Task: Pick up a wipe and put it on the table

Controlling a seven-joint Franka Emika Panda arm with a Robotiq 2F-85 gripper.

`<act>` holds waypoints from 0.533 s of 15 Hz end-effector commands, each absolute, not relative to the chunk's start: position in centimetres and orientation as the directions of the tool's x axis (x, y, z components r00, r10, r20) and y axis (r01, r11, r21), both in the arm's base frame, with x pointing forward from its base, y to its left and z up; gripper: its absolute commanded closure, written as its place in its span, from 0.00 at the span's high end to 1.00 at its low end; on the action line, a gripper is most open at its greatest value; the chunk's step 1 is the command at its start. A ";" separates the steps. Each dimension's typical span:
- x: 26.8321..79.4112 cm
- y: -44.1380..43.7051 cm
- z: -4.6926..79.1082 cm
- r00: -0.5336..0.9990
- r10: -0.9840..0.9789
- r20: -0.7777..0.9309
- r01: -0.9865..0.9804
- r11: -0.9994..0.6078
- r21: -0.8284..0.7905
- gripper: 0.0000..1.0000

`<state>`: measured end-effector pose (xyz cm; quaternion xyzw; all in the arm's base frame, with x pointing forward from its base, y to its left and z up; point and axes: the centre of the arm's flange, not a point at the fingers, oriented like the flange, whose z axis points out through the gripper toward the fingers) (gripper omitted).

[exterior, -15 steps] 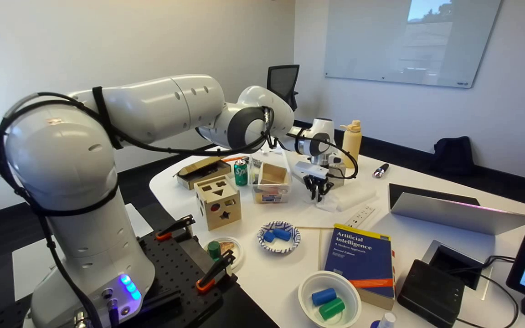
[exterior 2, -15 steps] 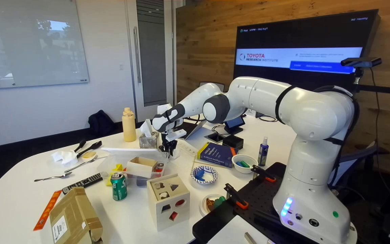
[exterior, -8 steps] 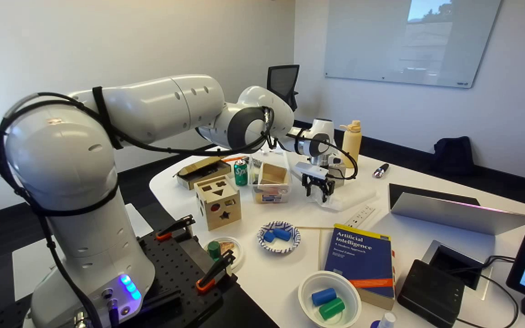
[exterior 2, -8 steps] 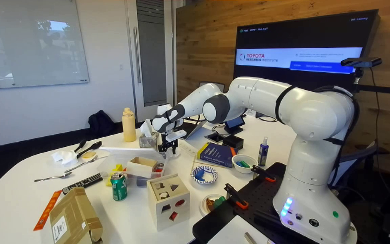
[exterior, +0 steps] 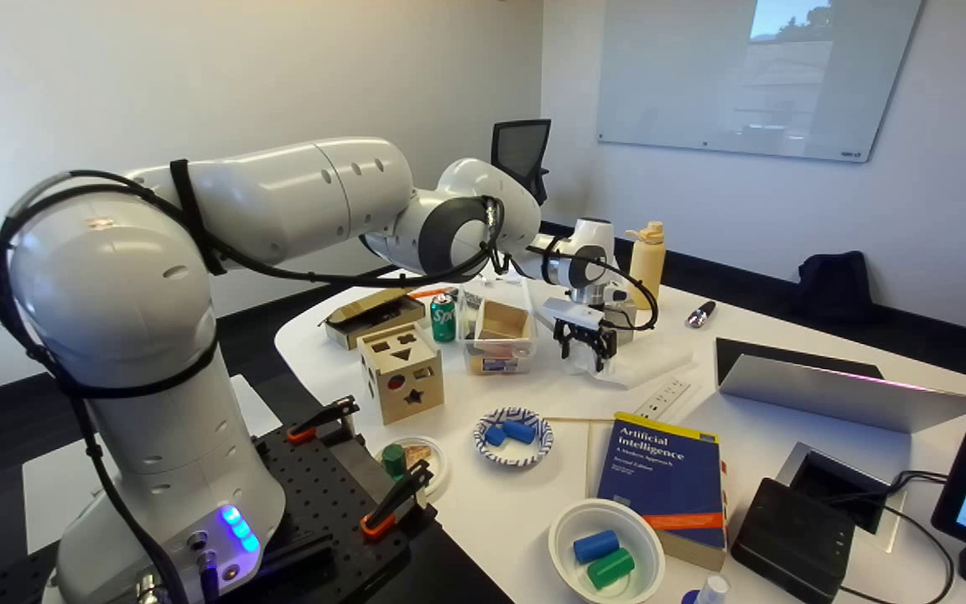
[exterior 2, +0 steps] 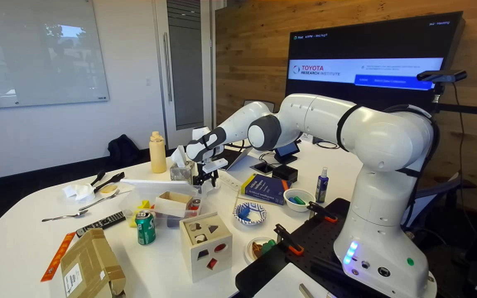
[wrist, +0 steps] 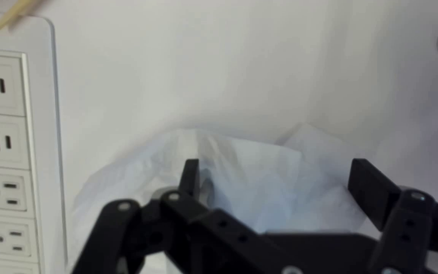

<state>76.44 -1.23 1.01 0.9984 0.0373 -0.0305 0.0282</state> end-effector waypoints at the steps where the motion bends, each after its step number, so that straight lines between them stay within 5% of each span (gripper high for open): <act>1: 75.6 -0.9 1.1 0.994 0.090 -0.055 0.093 -0.994 0.050 1.00; 8: 75.8 -0.5 1.6 0.994 0.107 -0.008 0.107 -0.994 0.030 1.00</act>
